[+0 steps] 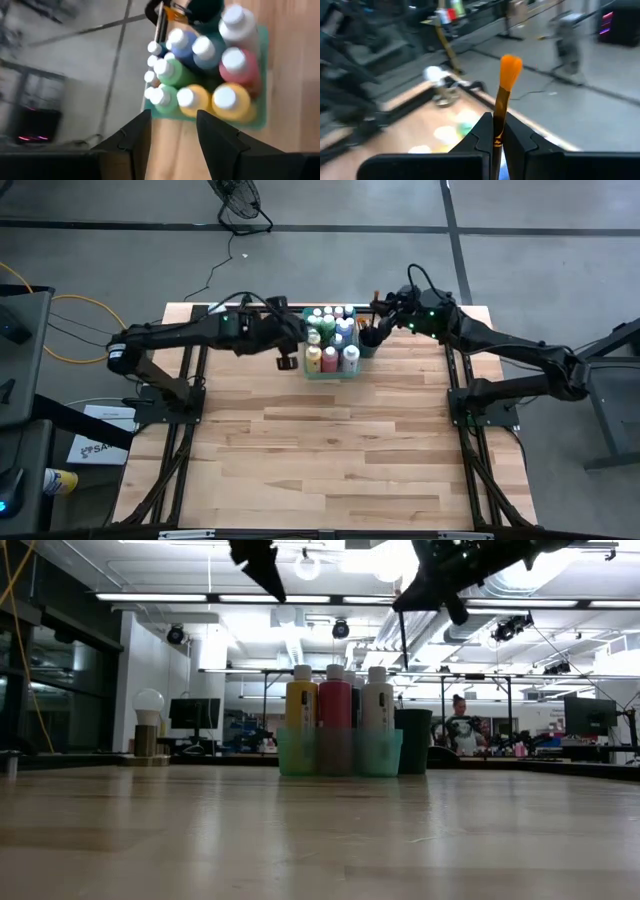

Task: Pick & Place Paint Supplies
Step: Put the gold paint brush into the green cup

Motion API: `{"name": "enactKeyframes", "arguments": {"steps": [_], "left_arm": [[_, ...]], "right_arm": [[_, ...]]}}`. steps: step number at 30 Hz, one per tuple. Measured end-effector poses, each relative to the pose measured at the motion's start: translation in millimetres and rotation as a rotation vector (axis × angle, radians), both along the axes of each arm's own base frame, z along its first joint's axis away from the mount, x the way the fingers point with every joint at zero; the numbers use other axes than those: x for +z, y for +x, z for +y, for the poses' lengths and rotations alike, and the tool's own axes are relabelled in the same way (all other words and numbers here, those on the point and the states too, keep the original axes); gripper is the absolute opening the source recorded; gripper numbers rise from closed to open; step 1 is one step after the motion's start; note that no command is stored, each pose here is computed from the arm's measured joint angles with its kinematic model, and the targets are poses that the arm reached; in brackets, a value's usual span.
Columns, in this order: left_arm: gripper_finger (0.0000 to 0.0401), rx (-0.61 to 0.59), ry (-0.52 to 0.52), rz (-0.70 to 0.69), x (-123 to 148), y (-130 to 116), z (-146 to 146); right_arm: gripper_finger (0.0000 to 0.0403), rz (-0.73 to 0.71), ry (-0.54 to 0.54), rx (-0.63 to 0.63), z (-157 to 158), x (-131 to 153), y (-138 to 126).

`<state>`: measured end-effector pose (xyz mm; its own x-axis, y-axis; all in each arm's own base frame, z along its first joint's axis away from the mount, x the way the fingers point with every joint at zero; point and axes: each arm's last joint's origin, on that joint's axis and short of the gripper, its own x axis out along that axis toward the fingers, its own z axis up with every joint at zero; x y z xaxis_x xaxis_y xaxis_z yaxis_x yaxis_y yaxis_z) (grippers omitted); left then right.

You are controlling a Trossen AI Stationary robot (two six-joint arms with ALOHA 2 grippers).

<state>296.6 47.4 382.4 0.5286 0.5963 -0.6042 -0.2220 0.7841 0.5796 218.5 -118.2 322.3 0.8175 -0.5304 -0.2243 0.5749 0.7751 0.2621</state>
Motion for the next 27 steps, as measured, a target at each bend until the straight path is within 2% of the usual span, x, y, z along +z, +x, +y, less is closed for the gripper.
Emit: {"name": "enactKeyframes", "arguments": {"steps": [4,7,14,19,23,27], "left_arm": [[0.0152,0.044,-0.112,-0.071,-3,-10,10],[0.0152,0.081,-0.160,-0.107,-11,-18,13],[0.0152,0.108,-0.265,-0.306,-40,-41,8],[0.0152,0.104,-0.398,-0.476,-60,-62,2],[0.0152,0.115,-0.468,-0.554,-73,-80,-2],[0.0152,0.117,-0.487,-0.599,-79,-95,-5]], "right_arm": [[0.0015,0.069,-0.081,-0.122,-5,-4,1],[0.0015,0.117,-0.094,-0.191,-10,-11,6],[0.0015,0.180,-0.087,-0.254,-21,-33,24],[0.0015,0.192,-0.071,-0.270,-26,-43,32],[0.0015,0.226,-0.019,-0.280,-28,-55,37],[0.0017,0.238,-0.020,-0.283,-26,-59,41]]}}
